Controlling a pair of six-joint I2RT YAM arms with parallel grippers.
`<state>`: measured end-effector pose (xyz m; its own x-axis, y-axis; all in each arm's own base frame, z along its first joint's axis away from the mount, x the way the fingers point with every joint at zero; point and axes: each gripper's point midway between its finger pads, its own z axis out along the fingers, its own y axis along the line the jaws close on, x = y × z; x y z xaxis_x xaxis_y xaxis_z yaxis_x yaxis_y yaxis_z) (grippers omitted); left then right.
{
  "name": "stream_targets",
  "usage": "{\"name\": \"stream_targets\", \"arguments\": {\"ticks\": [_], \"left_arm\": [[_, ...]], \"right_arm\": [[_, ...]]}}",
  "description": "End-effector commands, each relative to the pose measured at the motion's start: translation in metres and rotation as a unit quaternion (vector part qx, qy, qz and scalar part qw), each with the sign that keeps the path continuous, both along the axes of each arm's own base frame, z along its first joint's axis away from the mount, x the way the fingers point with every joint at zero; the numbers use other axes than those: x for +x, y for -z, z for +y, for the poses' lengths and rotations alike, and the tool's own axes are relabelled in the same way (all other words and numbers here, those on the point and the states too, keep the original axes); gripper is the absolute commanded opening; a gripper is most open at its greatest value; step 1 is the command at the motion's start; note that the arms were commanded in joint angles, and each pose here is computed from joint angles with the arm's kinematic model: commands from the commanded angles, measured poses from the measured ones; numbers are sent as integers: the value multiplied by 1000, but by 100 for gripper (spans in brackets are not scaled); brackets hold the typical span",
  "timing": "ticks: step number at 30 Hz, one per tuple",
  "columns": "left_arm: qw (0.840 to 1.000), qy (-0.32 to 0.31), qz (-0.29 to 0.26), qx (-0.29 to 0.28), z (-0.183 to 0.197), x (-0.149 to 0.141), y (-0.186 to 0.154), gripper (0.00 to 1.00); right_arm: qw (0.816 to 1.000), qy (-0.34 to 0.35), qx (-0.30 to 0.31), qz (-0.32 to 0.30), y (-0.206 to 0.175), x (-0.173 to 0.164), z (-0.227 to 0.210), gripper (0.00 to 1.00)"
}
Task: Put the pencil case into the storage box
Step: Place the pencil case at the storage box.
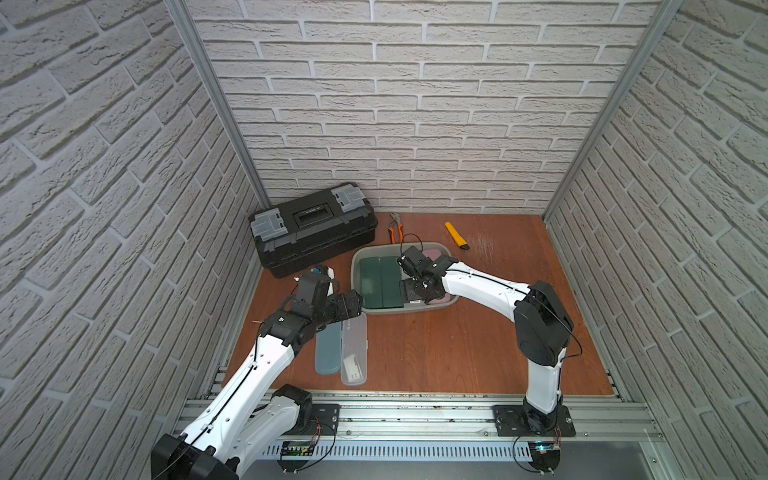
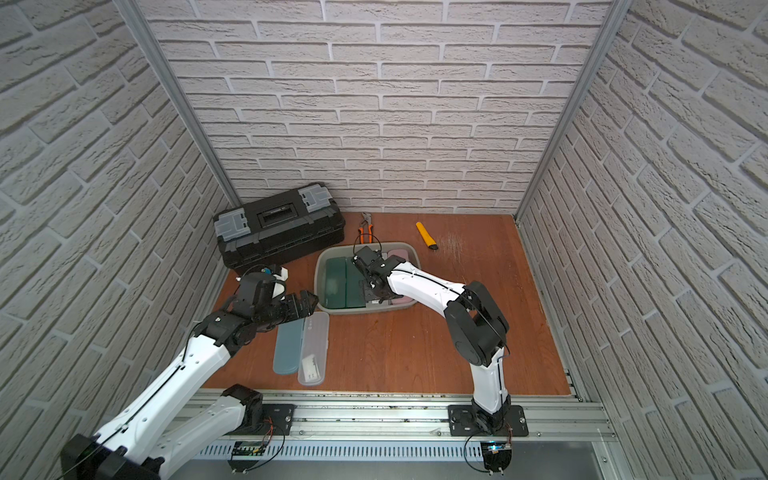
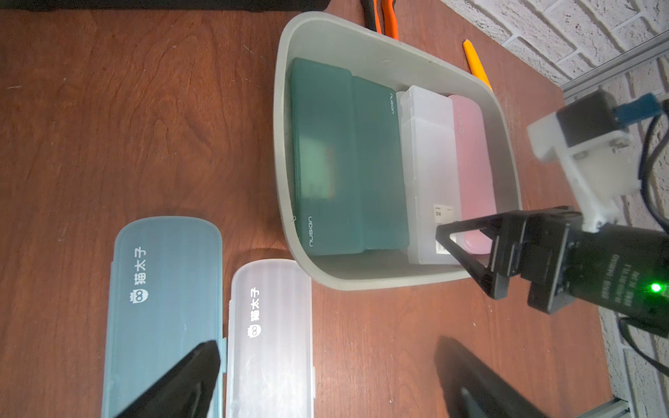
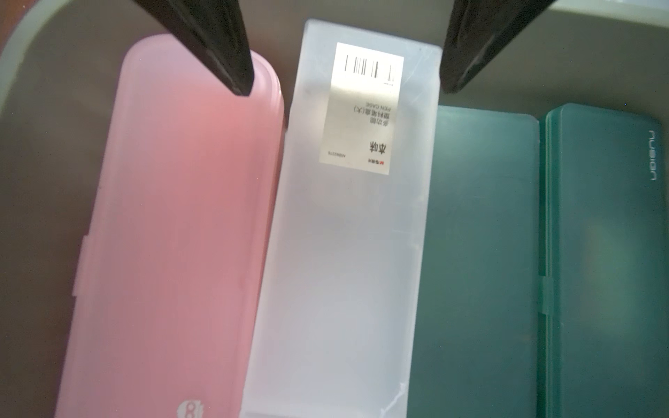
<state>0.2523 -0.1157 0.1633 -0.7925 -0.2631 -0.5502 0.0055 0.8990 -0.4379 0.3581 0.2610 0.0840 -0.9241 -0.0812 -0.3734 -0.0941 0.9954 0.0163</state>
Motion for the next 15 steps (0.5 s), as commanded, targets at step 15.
{"name": "stream_targets", "arguments": {"ticks": [15], "left_arm": [[997,-27,72,6,9,-42,59,98]], "right_arm": [[997,-49,-29,-54,-48,35,2,79]]}}
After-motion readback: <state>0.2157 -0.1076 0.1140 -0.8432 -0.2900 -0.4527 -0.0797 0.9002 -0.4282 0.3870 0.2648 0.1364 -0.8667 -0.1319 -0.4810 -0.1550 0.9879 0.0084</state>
